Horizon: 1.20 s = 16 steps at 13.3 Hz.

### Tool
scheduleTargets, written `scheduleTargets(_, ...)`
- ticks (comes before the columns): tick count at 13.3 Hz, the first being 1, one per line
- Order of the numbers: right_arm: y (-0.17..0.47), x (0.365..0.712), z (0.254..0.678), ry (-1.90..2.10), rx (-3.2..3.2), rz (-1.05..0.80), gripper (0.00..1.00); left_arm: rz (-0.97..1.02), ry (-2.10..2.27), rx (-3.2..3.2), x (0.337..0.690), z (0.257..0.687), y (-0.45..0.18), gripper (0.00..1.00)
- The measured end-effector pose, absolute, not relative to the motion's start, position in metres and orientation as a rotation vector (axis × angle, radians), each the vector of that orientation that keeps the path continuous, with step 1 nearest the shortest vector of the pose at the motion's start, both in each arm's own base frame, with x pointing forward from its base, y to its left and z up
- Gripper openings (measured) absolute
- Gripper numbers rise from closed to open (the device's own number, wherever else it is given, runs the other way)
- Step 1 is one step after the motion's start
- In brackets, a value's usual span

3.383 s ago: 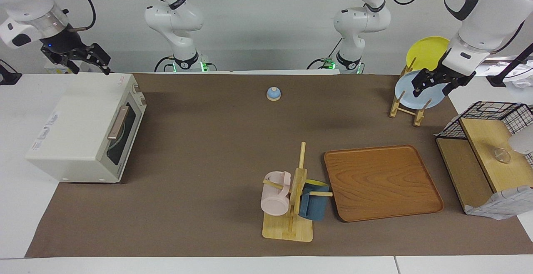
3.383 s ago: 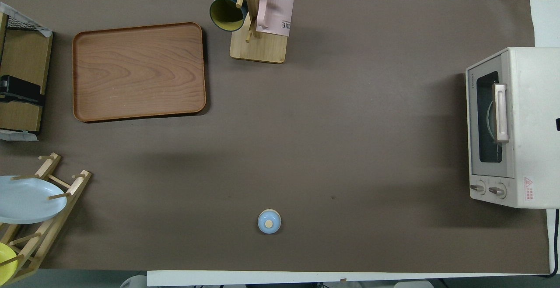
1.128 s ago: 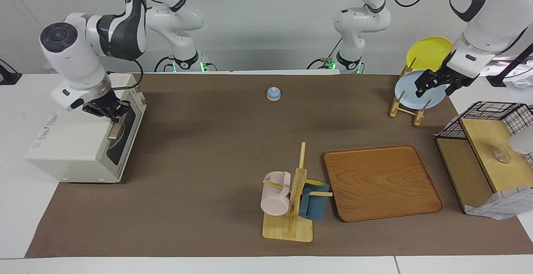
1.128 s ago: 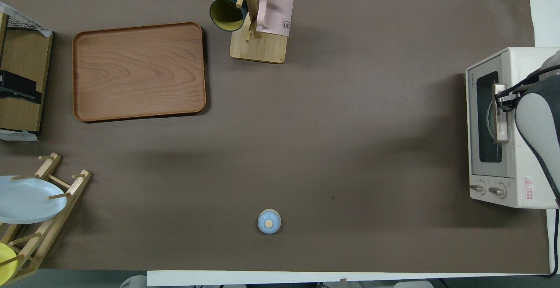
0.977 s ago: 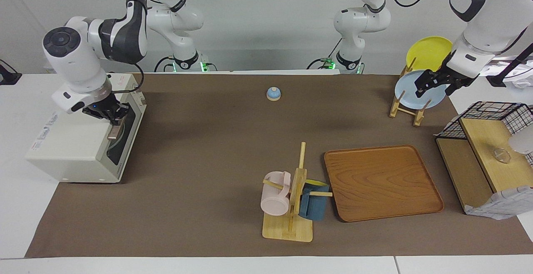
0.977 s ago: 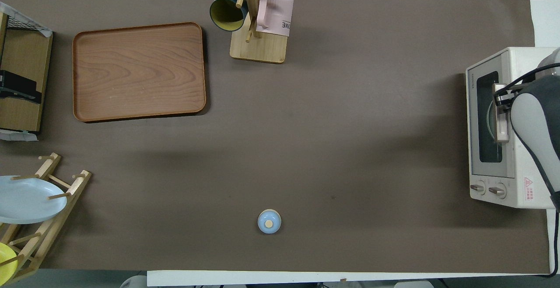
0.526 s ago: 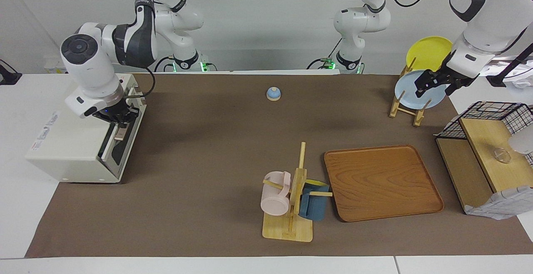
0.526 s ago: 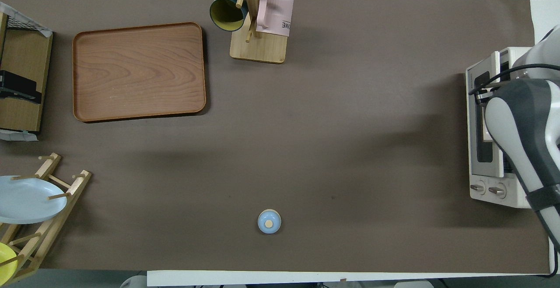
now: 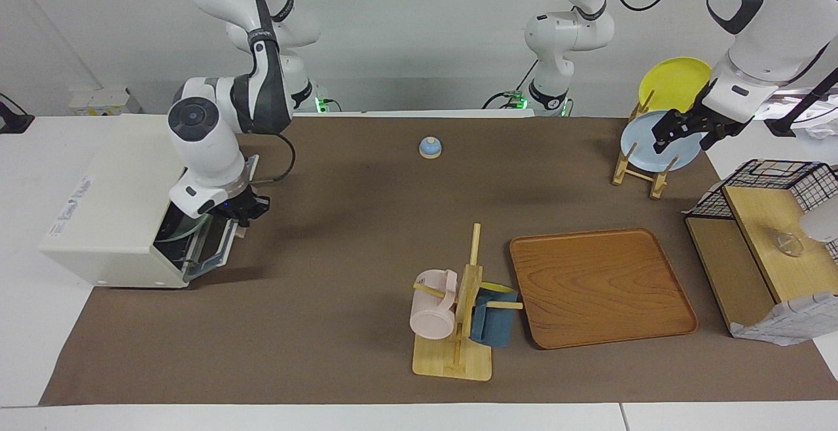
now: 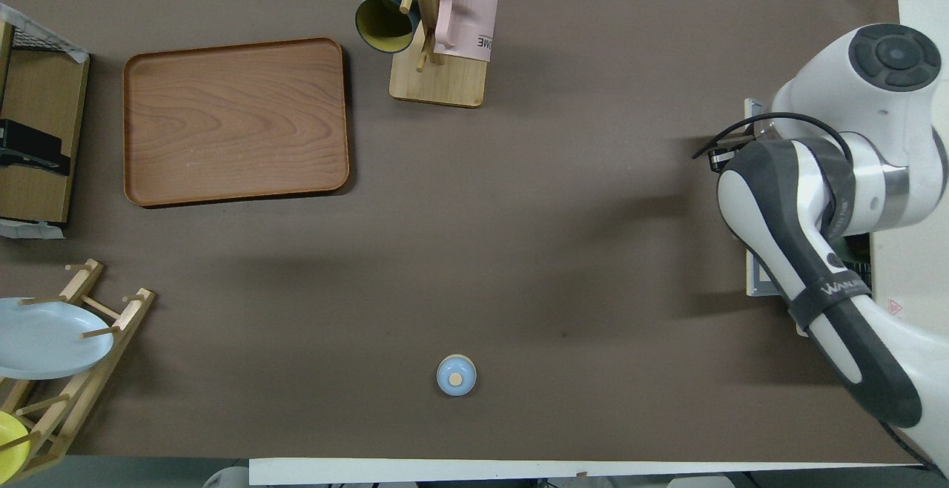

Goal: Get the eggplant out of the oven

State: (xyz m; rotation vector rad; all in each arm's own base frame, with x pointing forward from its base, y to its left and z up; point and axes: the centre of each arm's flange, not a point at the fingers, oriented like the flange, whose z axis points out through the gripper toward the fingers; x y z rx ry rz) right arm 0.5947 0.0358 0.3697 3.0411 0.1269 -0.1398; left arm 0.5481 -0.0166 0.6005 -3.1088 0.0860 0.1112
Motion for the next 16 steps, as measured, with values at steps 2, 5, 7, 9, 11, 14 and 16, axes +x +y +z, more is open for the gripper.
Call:
scheduleTargets(2,0.047,0.603,0.337,0.142,3.042,-0.123,0.01,0.111,0.086,-3.109,0.548,0.600,-0.017,1.00)
scheduleTargets(5,0.051,0.608,0.309,0.117,3.039,-0.124,0.01,0.111,0.086,-3.109,0.548,0.600,-0.017,1.00)
scheduleTargets(7,0.054,0.611,0.310,0.075,3.053,-0.103,0.01,0.112,0.086,-3.109,0.548,0.600,-0.017,1.00)
scheduleTargets(9,0.072,0.613,0.316,0.010,3.124,-0.089,0.03,0.112,0.086,-3.109,0.548,0.600,-0.017,1.00)
scheduleTargets(11,0.101,0.615,0.326,-0.014,3.168,-0.066,0.05,0.112,0.086,-3.109,0.548,0.600,-0.017,1.00)
scheduleTargets(14,0.108,0.614,0.361,-0.007,3.147,-0.076,0.23,0.112,0.086,-3.109,0.548,0.600,-0.017,1.00)
scheduleTargets(16,0.078,0.606,0.392,-0.014,3.073,-0.118,0.46,0.112,0.086,-3.109,0.548,0.600,-0.017,1.00)
